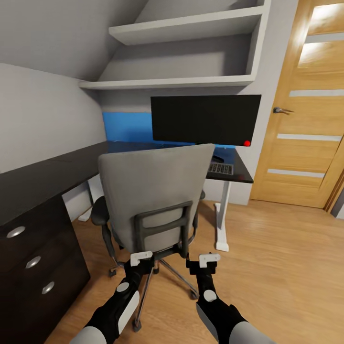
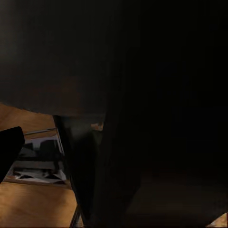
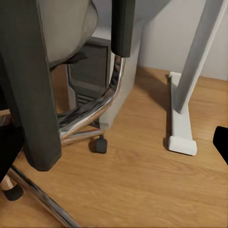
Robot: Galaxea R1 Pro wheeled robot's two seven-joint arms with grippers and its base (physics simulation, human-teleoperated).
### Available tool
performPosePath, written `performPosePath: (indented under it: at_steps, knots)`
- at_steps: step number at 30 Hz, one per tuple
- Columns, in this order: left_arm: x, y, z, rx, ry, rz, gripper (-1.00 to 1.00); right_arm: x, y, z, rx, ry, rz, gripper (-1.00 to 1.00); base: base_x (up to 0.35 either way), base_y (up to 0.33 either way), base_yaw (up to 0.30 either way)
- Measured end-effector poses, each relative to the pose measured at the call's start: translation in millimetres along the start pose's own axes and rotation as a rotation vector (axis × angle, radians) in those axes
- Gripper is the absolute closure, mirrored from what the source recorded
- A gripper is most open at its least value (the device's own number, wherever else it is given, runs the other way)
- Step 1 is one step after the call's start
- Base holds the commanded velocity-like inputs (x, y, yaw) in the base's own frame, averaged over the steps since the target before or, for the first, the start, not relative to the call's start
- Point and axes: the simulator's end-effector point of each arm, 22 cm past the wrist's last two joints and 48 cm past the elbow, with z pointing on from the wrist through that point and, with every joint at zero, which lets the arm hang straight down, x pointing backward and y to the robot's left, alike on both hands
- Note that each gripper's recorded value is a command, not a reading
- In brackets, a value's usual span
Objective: In the bedroom, organize the workspace by keeping the computer under the desk, ensuring the monitor is on the desk, placing the keyboard on the desk next to the monitor, placing the mouse on the desk next to the keyboard, moving the folder from the swivel chair onto the desk next to the mouse, stacking the notebook on top of the folder with the pen on top of the notebook, and positioning the swivel chair next to the desk.
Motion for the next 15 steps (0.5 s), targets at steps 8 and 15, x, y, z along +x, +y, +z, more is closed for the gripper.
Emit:
performPosePath:
  at_steps: [8,15]
  knots:
    - [-0.2,0.2,0.1,-0.001,0.000,0.000,-1.00,0.3,-0.1,0.0,0.000,0.001,0.000,-1.00,0.004,0.008,0.000]
    - [-0.2,0.2,0.1,-0.001,0.000,0.001,-1.00,0.3,-0.1,0.0,0.000,0.001,0.000,-1.00,0.000,0.000,0.000]
